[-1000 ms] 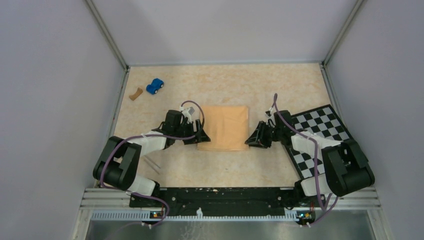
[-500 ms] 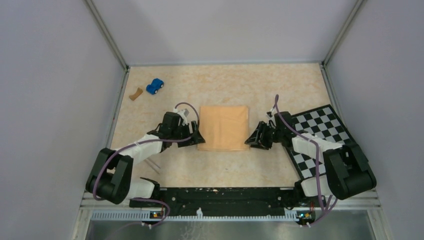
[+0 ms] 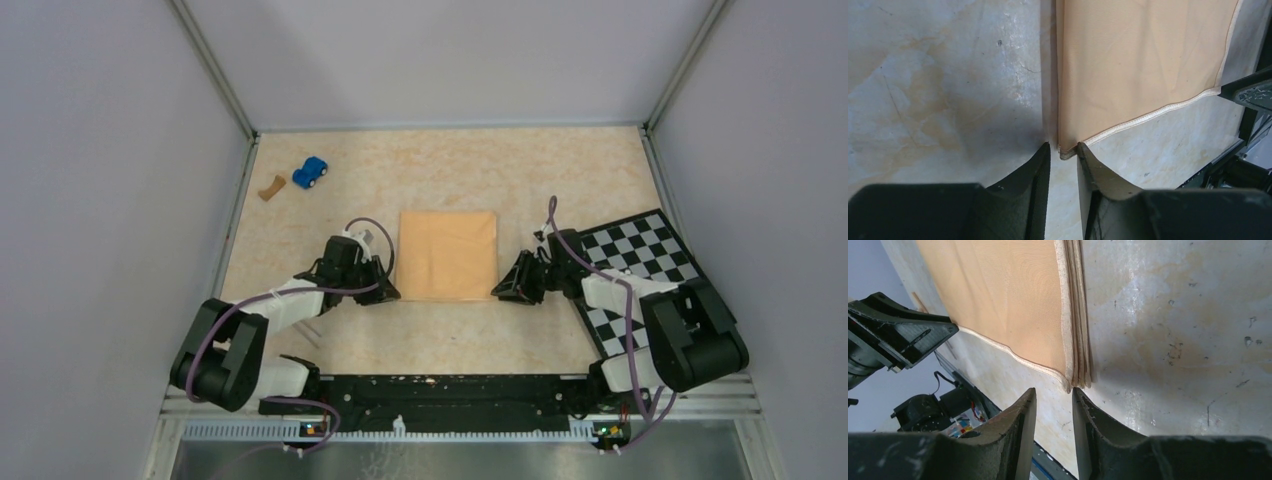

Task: Fold the napkin into a case and place the utensils inside
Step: Pick up the top corner of the square-folded napkin from the center of the board.

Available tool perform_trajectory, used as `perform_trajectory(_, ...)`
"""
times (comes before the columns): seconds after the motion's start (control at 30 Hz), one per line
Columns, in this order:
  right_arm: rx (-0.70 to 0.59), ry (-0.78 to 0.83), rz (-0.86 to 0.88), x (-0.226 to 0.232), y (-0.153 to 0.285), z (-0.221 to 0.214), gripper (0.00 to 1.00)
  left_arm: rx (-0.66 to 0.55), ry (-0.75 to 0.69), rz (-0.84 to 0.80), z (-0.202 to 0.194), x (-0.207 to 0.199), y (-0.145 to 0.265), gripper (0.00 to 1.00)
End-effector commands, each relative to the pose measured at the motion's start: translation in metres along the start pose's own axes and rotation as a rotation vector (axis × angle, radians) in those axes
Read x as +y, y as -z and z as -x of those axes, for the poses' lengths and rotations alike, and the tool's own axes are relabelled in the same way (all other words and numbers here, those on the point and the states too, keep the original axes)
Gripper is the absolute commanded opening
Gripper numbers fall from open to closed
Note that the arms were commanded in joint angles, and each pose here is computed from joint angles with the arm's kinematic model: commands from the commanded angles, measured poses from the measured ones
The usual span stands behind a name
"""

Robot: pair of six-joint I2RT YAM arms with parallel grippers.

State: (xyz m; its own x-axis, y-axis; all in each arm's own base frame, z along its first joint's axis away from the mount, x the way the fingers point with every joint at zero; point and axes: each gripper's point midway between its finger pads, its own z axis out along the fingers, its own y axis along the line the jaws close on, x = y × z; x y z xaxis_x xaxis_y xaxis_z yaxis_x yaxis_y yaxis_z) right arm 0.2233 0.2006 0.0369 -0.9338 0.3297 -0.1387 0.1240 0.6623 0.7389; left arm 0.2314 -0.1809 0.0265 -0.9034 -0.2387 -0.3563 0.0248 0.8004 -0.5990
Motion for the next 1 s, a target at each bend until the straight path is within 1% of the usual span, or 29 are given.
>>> perform_trajectory(0.0,-0.004,0.016,0.031,0.005,-0.004,0.001,0.32,0.025,0.006,0.011,-0.012,0.008,-0.003,0.31)
perform_trajectory(0.2,0.001,0.011,0.045,0.007,-0.005,0.001,0.3,0.015,-0.009,-0.009,-0.01,0.004,-0.005,0.3)
perform_trajectory(0.53,0.009,-0.014,0.049,0.002,-0.01,-0.002,0.31,0.021,-0.017,-0.024,-0.013,-0.001,-0.006,0.28)
perform_trajectory(0.67,-0.003,-0.014,0.053,0.004,-0.011,0.001,0.3,0.019,-0.021,-0.024,-0.013,-0.001,-0.006,0.28)
perform_trajectory(0.73,-0.01,-0.008,0.048,0.005,-0.011,0.004,0.25,0.019,-0.023,-0.023,-0.013,-0.001,-0.006,0.27)
perform_trajectory(0.77,-0.011,-0.003,0.044,0.005,-0.011,0.005,0.21,0.02,-0.022,-0.024,-0.013,-0.001,-0.006,0.27)
perform_trajectory(0.83,-0.011,0.005,0.042,0.007,-0.011,0.007,0.07,0.02,-0.024,-0.025,-0.013,-0.002,-0.006,0.27)
perform_trajectory(0.87,-0.012,0.015,0.043,0.009,-0.01,0.009,0.0,0.021,-0.025,-0.023,-0.013,-0.001,-0.006,0.29)
perform_trajectory(0.97,-0.009,0.045,0.046,0.015,-0.009,0.012,0.0,0.015,-0.028,-0.027,-0.012,-0.004,-0.001,0.41)
